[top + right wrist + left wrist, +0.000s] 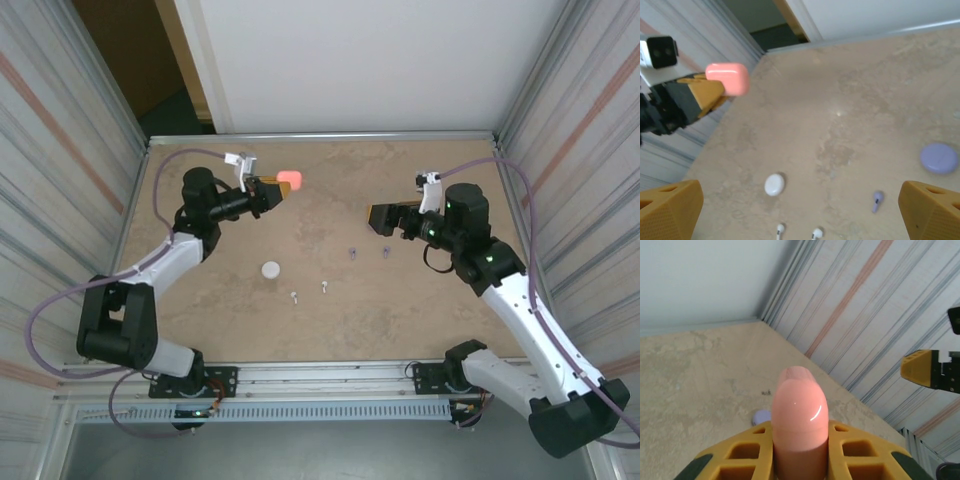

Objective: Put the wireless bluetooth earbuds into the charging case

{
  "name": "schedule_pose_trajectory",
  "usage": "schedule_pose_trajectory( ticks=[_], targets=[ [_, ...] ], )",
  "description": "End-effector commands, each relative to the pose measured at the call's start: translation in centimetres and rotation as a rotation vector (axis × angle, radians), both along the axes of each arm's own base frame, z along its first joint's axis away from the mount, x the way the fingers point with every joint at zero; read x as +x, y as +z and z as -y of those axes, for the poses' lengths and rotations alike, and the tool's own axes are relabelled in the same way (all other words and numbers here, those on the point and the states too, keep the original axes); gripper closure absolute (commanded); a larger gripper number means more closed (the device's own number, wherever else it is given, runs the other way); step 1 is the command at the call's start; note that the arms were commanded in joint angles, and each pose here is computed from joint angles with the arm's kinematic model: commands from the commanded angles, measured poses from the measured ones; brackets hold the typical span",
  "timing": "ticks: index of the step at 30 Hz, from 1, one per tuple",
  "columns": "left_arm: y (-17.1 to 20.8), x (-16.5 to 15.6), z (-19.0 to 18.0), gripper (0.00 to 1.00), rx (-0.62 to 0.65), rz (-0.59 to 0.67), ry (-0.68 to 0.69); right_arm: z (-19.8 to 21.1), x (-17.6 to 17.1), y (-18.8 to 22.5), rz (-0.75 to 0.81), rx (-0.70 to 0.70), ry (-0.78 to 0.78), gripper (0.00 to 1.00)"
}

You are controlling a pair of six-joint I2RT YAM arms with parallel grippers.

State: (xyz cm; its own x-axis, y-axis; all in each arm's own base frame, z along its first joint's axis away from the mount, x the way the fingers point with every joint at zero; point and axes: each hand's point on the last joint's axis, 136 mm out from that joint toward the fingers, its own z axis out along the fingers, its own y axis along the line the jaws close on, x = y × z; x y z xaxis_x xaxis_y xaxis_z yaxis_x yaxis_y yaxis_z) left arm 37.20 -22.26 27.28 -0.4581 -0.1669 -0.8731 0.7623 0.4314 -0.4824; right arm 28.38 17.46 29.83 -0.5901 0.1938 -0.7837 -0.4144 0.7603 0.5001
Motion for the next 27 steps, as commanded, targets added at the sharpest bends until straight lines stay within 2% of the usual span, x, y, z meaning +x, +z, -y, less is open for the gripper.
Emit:
schedule_pose_trajectory(
  ticks=[1,7,15,22,27],
  targets=[
    [-2.2,1.7,-0.4,1.00,0.065,-0.107,0.047,0.9,0.2,-1.5,-0.034,-0.054,-0.037,0.01],
    [-6.9,3.7,-1.0,1.00,0.179,-0.285,0.111,1.2,0.1,-1.9,-0.057,-0.072,-0.052,0.01],
    [-11.8,5.1,-0.1,1.00,0.263,-0.475,0.090,1.6,0.2,-2.4,-0.069,-0.092,-0.071,0.01],
    [-15.9,5.5,0.7,1.00,0.399,-0.592,0.078,1.6,0.3,-2.8,-0.078,-0.097,-0.073,0.01],
    [-17.2,5.8,1.7,1.00,0.369,-0.635,0.044,1.6,0.4,-3.2,-0.089,-0.103,-0.075,0.01]
  ],
)
